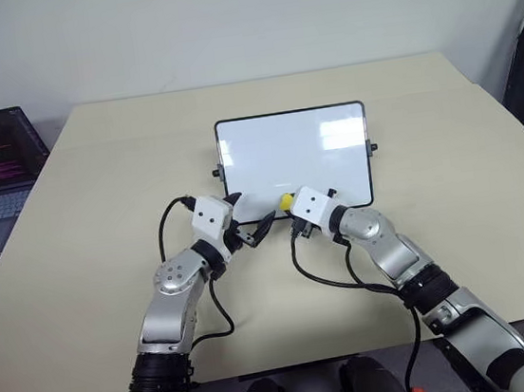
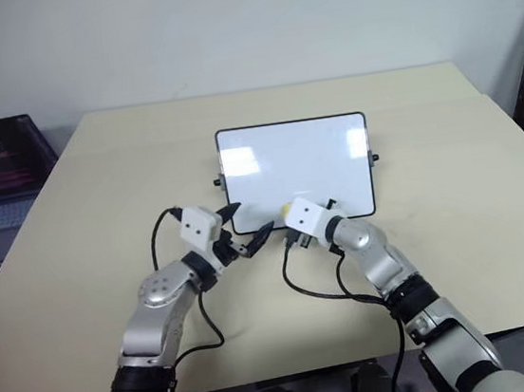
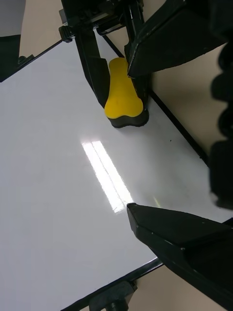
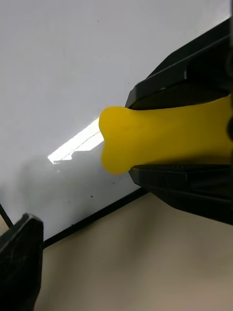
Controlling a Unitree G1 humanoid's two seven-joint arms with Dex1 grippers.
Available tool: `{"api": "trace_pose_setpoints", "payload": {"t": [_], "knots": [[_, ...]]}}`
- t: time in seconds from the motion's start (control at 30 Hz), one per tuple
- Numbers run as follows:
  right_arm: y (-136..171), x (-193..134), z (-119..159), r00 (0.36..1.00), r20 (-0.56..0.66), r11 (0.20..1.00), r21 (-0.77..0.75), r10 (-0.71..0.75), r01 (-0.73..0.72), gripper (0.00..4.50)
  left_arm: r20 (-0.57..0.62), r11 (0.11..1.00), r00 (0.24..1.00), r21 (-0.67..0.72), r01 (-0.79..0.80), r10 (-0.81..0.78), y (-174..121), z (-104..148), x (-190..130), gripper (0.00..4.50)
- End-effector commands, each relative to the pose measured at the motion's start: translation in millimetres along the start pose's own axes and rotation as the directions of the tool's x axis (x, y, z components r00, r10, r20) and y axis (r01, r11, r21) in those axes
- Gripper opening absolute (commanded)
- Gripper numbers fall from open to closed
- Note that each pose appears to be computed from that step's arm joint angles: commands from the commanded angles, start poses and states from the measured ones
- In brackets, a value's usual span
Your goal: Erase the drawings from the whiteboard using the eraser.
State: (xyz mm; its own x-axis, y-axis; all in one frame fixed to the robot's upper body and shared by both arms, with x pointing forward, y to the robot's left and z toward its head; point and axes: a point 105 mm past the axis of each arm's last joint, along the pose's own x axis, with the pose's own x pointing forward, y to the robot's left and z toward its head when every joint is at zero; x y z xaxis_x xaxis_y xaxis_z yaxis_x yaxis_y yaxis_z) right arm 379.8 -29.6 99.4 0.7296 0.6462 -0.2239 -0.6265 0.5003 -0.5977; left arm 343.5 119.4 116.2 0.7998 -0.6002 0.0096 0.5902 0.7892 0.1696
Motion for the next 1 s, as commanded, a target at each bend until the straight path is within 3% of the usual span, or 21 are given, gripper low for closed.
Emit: {"api": "trace_pose_setpoints", "payload": {"t": [0.03,0.23,0.4,0.53,0.8,1.0], "knots": [[-25.5,-10.9,15.1,0.995,0.054,0.996,0.034,-0.084,0.083,1.33,0.057,0.999,0.998,0.032,0.004,-0.006,0.6,15.3,0.9,4.5],[-62.9,-29.7,52.7,0.96,0.178,0.975,0.093,-0.215,0.201,1.33,0.068,0.999,0.998,0.035,0.014,-0.017,0.5,18.1,6.0,4.5],[-79.4,-31.7,59.8,0.944,0.184,0.96,0.112,-0.274,0.257,1.33,0.069,0.999,0.997,0.036,0.027,-0.029,-1.4,17.6,8.3,4.5],[-81.3,-25.1,53.5,0.949,0.146,0.959,0.097,-0.279,0.267,1.33,0.071,0.999,0.997,0.037,0.029,-0.032,-1.2,17.9,8.3,4.5],[-69.1,-13.1,15.7,0.977,-0.021,0.977,-0.007,-0.212,0.211,1.33,0.07,0.999,0.997,0.038,0.022,-0.024,-0.2,18.2,6.8,4.5],[-52.5,-11.4,10.5,0.987,-0.04,0.987,-0.046,-0.156,0.155,1.33,0.071,0.999,0.997,0.037,0.023,-0.025,-2.0,18.4,7.9,4.5]]}}
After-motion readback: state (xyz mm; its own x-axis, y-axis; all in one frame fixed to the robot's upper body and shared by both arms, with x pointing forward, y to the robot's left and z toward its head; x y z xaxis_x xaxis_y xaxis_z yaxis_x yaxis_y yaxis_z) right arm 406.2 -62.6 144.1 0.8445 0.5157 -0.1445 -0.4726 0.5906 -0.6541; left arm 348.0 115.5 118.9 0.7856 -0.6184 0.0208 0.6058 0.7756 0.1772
